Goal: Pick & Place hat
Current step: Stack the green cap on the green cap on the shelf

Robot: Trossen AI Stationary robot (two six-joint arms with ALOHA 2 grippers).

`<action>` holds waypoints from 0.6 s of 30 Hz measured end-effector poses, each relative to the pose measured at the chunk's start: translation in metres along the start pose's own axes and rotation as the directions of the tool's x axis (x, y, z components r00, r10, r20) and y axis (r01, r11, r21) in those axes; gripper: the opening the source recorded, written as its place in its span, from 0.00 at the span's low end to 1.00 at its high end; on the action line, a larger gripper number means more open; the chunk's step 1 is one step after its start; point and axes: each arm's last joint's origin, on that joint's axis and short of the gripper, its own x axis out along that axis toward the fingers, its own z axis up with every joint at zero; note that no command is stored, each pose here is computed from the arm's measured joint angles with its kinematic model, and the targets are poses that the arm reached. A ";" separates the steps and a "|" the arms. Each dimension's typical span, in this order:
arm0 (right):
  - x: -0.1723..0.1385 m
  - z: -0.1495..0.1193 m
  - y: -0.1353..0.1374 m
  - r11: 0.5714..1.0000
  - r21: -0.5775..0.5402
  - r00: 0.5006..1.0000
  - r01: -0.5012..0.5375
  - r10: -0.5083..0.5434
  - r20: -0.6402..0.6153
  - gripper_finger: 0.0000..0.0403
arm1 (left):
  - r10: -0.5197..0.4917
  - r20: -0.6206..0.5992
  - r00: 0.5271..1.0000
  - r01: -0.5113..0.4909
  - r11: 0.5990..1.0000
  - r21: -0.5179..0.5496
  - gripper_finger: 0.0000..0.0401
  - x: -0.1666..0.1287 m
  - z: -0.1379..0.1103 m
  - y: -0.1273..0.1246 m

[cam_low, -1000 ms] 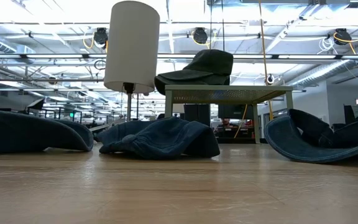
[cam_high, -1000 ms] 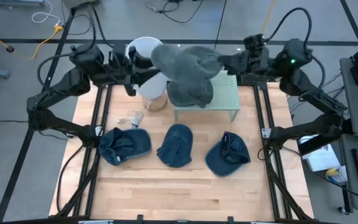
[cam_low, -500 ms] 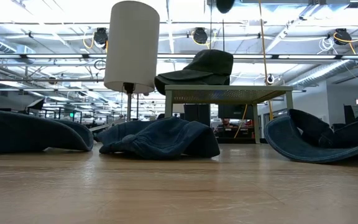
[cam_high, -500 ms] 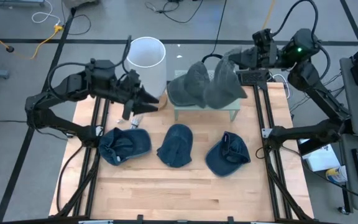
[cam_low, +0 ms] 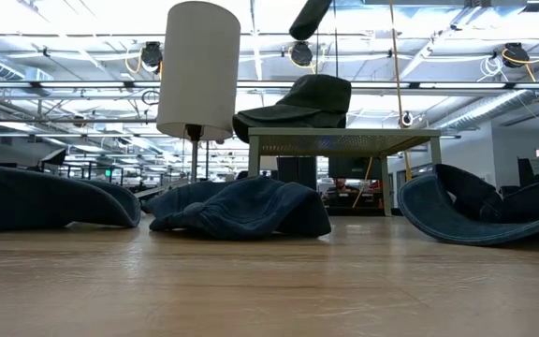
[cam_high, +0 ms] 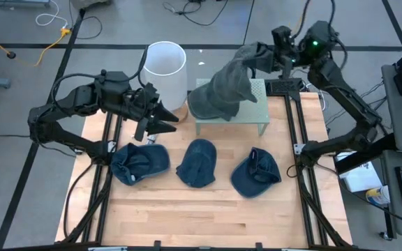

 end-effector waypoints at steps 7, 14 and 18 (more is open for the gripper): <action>0.024 -0.001 -0.035 0.994 -0.109 0.998 -0.032 0.025 -0.064 0.05 | 0.000 0.000 1.000 0.000 1.000 0.025 0.60 0.000 0.000 0.000; 0.057 -0.017 -0.072 0.989 -0.135 0.991 -0.057 0.040 -0.129 0.05 | 0.006 0.005 1.000 -0.006 0.998 0.058 0.60 0.000 0.000 0.000; 0.069 -0.026 -0.091 0.991 -0.124 0.987 -0.056 0.037 -0.154 0.05 | 0.010 0.007 1.000 -0.011 0.998 0.060 0.60 0.000 0.000 0.000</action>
